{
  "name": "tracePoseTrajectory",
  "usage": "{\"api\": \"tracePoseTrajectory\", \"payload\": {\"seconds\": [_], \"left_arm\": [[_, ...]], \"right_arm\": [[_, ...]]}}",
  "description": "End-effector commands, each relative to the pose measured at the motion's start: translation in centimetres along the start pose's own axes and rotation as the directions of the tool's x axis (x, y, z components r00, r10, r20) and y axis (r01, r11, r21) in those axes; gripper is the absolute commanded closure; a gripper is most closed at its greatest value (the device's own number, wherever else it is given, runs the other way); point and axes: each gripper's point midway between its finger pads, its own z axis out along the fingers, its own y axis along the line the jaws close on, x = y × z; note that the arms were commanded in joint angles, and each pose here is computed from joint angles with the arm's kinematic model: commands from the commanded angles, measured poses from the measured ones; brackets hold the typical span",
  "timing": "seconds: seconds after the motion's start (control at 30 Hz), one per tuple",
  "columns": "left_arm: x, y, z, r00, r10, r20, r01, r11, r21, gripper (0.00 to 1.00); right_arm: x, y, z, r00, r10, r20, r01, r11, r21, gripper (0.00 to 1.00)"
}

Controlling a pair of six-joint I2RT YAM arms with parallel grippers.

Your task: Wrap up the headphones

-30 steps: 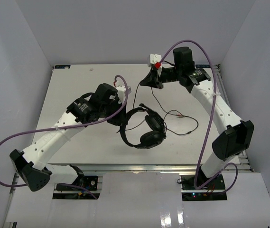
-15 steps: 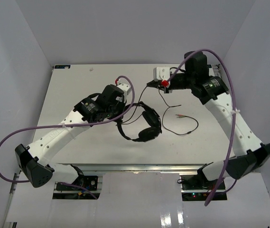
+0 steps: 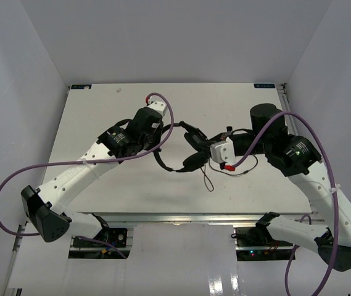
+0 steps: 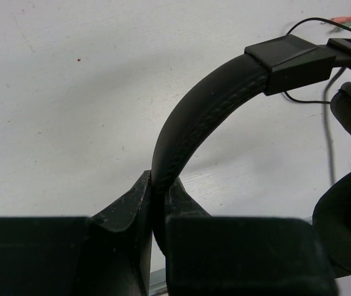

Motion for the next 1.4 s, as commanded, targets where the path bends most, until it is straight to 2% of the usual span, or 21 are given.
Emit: {"api": "tracePoseTrajectory", "payload": {"seconds": [0.0, 0.2, 0.43, 0.77, 1.37], "left_arm": [[-3.1, -0.7, -1.3, 0.994, -0.051, 0.099, 0.047, 0.998, 0.035, 1.00], [-1.9, -0.5, -1.0, 0.996, -0.035, 0.085, 0.032, 0.999, 0.039, 1.00], [-3.5, -1.2, 0.1, 0.988, -0.113, 0.101, 0.111, 0.994, 0.024, 1.00], [-1.6, -2.4, 4.4, 0.989, -0.143, 0.035, 0.143, 0.990, 0.016, 1.00], [0.2, -4.8, 7.8, 0.982, -0.185, -0.023, 0.186, 0.979, 0.077, 1.00]], "right_arm": [[0.5, -0.4, -1.2, 0.996, -0.055, -0.066, 0.059, 0.997, 0.055, 0.92], [-1.0, -2.4, -1.2, 0.999, -0.043, -0.022, 0.045, 0.993, 0.112, 0.92], [-1.5, -4.1, 0.0, 0.999, -0.043, -0.008, 0.044, 0.989, 0.139, 0.92], [-1.7, -8.5, -0.8, 0.994, -0.090, -0.068, 0.105, 0.957, 0.271, 0.92], [-1.2, -12.0, -1.9, 0.986, -0.094, -0.135, 0.141, 0.908, 0.395, 0.92]]}}
